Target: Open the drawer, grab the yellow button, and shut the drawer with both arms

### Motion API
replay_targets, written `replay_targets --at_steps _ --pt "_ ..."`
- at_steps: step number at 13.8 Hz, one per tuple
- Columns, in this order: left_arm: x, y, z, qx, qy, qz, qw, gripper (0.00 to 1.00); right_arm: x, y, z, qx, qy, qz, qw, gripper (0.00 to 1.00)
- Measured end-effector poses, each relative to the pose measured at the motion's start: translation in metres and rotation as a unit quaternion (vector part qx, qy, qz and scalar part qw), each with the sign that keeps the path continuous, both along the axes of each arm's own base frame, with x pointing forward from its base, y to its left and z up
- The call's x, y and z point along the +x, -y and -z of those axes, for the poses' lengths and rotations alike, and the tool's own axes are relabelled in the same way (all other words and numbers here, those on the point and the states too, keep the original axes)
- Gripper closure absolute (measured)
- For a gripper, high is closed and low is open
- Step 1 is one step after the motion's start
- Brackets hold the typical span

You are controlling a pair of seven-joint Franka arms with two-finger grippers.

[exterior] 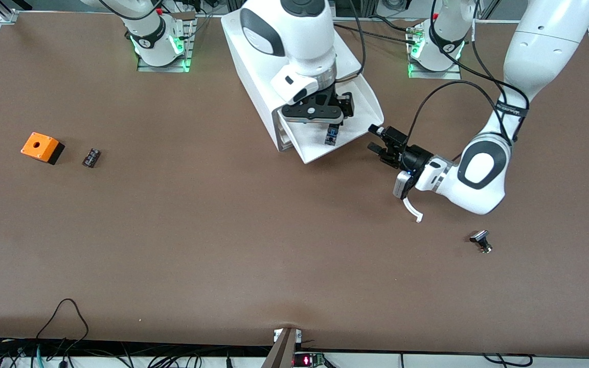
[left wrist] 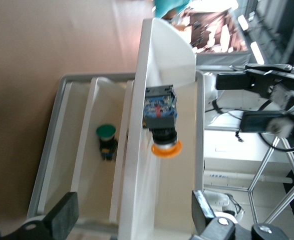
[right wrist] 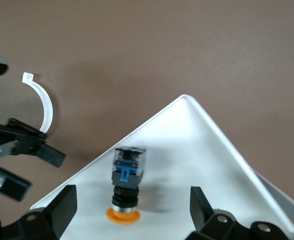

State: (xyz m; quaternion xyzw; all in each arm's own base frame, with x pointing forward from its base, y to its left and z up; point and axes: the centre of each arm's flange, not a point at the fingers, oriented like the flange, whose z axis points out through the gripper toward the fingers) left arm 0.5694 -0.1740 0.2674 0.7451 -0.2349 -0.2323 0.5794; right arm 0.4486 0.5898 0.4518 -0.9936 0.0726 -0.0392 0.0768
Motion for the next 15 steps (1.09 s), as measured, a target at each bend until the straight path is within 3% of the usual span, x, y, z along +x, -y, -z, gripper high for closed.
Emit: replay_targets --at_steps 4,7,10,13,15 --pt "0.017 -0.012 -0.029 0.087 -0.033 0.008 0.996 0.0 -0.003 -0.017 0.055 -0.027 0.002 -0.005 1.0 0.0" --pt "0.023 -0.019 -0.056 0.189 -0.053 0.004 0.981 0.0 0.002 -0.017 0.062 -0.029 0.003 -0.002 1.0 0.04" --pt "0.024 -0.012 -0.087 0.299 -0.059 -0.007 0.952 0.0 0.003 -0.018 0.057 -0.025 0.007 -0.002 1.0 0.37" --pt "0.029 -0.001 -0.108 0.408 -0.026 -0.009 0.912 0.0 0.004 -0.019 0.05 -0.019 0.011 0.001 1.0 0.67" --pt "0.028 0.008 -0.112 0.436 -0.013 -0.004 0.9 0.0 0.005 -0.021 0.04 -0.011 0.015 0.008 1.0 0.67"
